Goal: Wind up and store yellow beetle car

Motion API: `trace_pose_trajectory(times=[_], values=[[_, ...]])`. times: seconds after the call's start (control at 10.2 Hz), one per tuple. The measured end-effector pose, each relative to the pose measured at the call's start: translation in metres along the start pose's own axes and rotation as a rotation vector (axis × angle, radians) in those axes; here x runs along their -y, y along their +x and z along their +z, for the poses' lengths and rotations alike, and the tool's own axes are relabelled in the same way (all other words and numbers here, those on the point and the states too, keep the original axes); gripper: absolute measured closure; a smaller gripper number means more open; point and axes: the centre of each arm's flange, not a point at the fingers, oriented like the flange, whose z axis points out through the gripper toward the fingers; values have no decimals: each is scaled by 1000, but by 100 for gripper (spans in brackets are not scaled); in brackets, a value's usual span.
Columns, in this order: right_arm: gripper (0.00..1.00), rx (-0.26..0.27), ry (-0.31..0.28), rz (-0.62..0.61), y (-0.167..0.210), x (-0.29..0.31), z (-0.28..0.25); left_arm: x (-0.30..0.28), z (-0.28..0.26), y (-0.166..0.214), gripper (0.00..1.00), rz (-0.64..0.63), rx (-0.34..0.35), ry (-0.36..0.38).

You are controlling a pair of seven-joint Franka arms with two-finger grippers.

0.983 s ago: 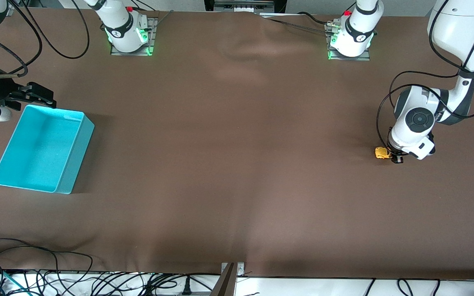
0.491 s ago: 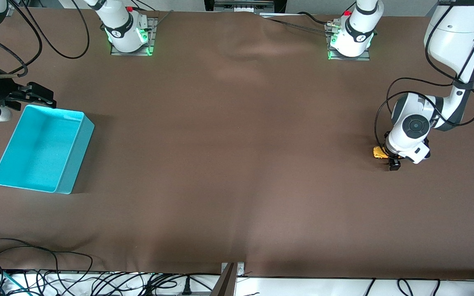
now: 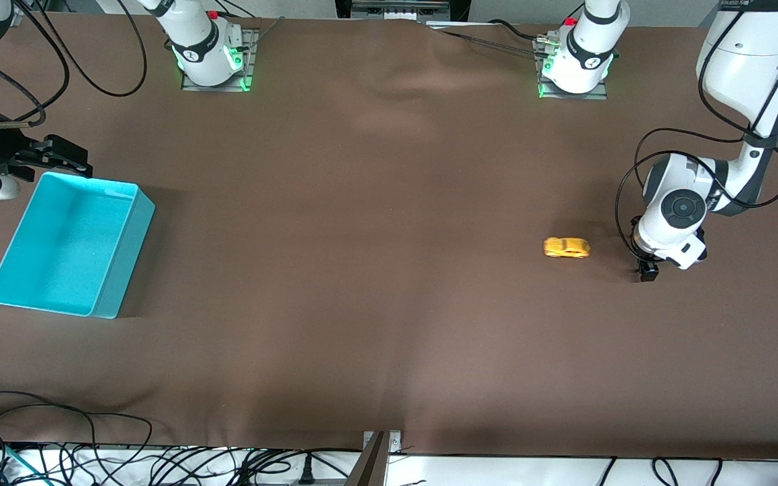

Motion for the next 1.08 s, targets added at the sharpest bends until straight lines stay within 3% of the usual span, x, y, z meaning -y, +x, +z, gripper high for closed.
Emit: trace_pose_trajectory(times=[0.29,0.49,0.79,1.08], values=[[0,0,0,0,0,0,0,-14,-18,7,0,45,-14,-26],[0,0,0,0,0,0,0,-35,-51,19,0,138,-53,18],[0,0,0,0,0,0,0,-75,-127,37,0,303,34,60],[0,0,0,0,0,0,0,-101,-196,54,0,493,113,22]])
